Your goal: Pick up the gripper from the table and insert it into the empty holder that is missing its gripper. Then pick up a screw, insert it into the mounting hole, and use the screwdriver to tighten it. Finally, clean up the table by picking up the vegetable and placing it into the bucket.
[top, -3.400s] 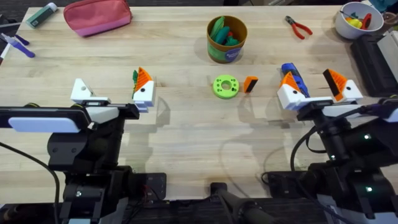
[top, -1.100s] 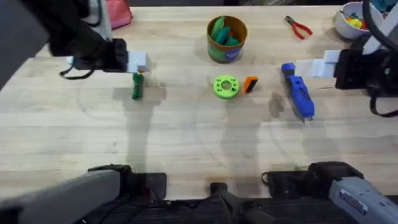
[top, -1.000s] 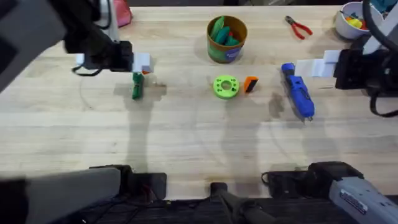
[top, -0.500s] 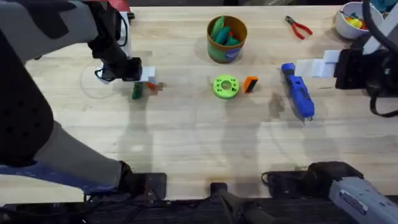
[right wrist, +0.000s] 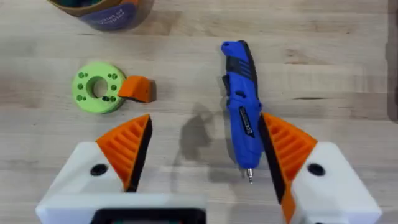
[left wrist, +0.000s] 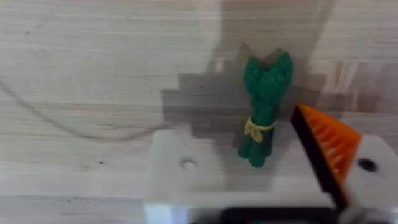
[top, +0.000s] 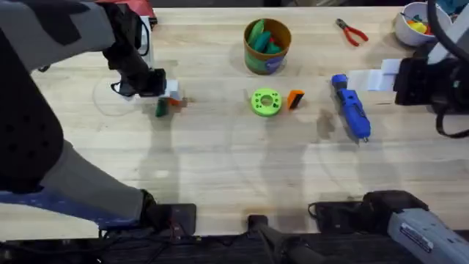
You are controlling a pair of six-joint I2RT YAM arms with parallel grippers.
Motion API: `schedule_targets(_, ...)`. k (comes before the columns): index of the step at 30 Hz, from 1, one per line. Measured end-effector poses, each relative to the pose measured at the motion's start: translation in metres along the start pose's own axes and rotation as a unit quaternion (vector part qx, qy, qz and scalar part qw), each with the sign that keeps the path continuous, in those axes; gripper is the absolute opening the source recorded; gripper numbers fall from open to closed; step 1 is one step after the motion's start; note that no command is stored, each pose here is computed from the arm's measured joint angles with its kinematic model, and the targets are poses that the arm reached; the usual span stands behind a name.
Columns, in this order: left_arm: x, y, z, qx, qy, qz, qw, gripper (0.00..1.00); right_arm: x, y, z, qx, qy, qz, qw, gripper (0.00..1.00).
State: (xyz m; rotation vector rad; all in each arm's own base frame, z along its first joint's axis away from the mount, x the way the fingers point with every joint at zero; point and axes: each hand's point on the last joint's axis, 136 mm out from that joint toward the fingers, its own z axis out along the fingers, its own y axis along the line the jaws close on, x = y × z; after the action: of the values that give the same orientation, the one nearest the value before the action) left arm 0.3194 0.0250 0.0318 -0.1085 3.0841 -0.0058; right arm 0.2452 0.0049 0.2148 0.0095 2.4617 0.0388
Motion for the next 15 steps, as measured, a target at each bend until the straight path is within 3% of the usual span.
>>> schedule_targets(2,0.0001,0.0001,0.0000,0.000,0.000,0.001,1.000,0.558,0.0001,0.0000,-0.0001,0.000,0.000,0.000,1.000,0.994)
schedule_targets(5,-0.0002,-0.0002,0.0000,0.000,0.000,0.002,1.000,0.086,0.0001,0.0000,-0.0001,0.000,0.000,0.000,1.000,0.994)
schedule_targets(6,-0.0003,0.0003,0.0000,-0.001,-0.001,0.004,1.000,0.023,0.0001,0.0000,-0.0001,0.000,0.000,0.000,1.000,0.994)
schedule_targets(15,-0.0019,0.0005,0.0000,-0.001,-0.004,0.004,1.000,0.017,0.0001,0.0000,-0.0001,0.000,0.000,0.000,1.000,0.993)
